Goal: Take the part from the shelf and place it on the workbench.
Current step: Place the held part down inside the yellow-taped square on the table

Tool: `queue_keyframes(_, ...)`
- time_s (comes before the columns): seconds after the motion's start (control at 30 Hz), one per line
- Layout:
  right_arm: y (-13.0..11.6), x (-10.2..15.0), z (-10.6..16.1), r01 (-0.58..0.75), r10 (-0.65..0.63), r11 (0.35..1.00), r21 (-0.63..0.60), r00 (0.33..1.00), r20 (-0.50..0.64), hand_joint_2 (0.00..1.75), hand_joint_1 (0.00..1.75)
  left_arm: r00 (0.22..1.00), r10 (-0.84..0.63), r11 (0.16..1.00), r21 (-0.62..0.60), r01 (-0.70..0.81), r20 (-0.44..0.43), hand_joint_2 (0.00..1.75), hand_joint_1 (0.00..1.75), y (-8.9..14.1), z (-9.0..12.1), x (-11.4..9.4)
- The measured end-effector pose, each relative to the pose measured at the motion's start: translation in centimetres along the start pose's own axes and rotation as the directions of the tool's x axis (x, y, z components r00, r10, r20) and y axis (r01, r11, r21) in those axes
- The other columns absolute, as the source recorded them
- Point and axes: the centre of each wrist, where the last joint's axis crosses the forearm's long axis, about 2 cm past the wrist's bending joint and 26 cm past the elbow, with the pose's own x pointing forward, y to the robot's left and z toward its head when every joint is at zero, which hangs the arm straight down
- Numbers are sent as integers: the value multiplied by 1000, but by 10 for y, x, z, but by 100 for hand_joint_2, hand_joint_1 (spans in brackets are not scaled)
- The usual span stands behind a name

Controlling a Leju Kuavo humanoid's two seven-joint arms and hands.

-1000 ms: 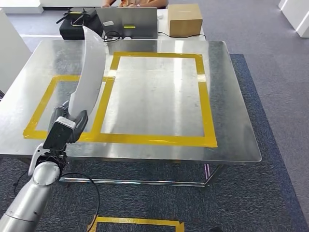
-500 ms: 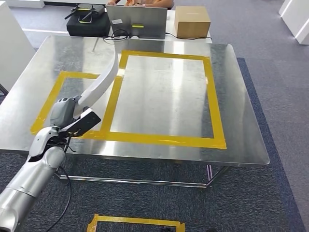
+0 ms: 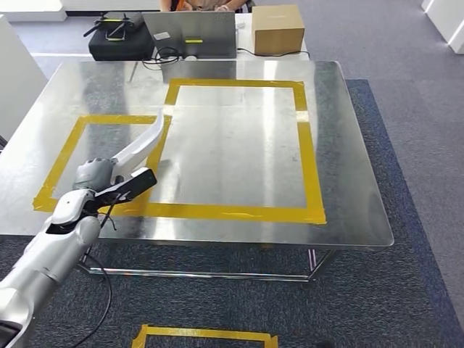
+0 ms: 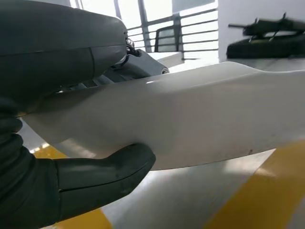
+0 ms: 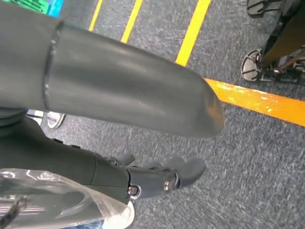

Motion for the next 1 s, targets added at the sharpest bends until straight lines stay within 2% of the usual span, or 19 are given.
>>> queue_keyframes(0.13, 1, 0, 0, 2, -2, 1000, 2, 1000, -4, 0, 0, 999, -17, 998, -59, 14, -44, 175, 175, -6, 0, -1)
queue_keyframes(0.37, 3, -1, 0, 11, -11, 1000, 7, 1000, -11, 0, 0, 995, -16, 996, -92, 7, -97, 175, 175, -9, -2, -9)
queue_keyframes(0.5, 5, -3, 0, 13, -12, 1000, 11, 1000, -18, 0, 0, 994, 5, 992, -122, -18, -109, 175, 0, -19, 3, -16)
queue_keyframes(0.67, 5, -4, 0, 13, -13, 1000, 11, 1000, -19, 0, 0, 995, 44, 989, -139, -56, -93, 175, 0, -29, 8, -24)
queue_keyframes(0.8, 5, -4, 0, 14, -14, 1000, 11, 1000, -20, 0, 0, 993, 80, 989, -119, -89, -83, 0, 0, -29, 9, -27)
queue_keyframes(1.0, 5, -4, 0, 15, -14, 1000, 9, 1000, -17, 0, 0, 944, 329, 944, 29, -329, 13, 0, 0, -28, 17, -20)
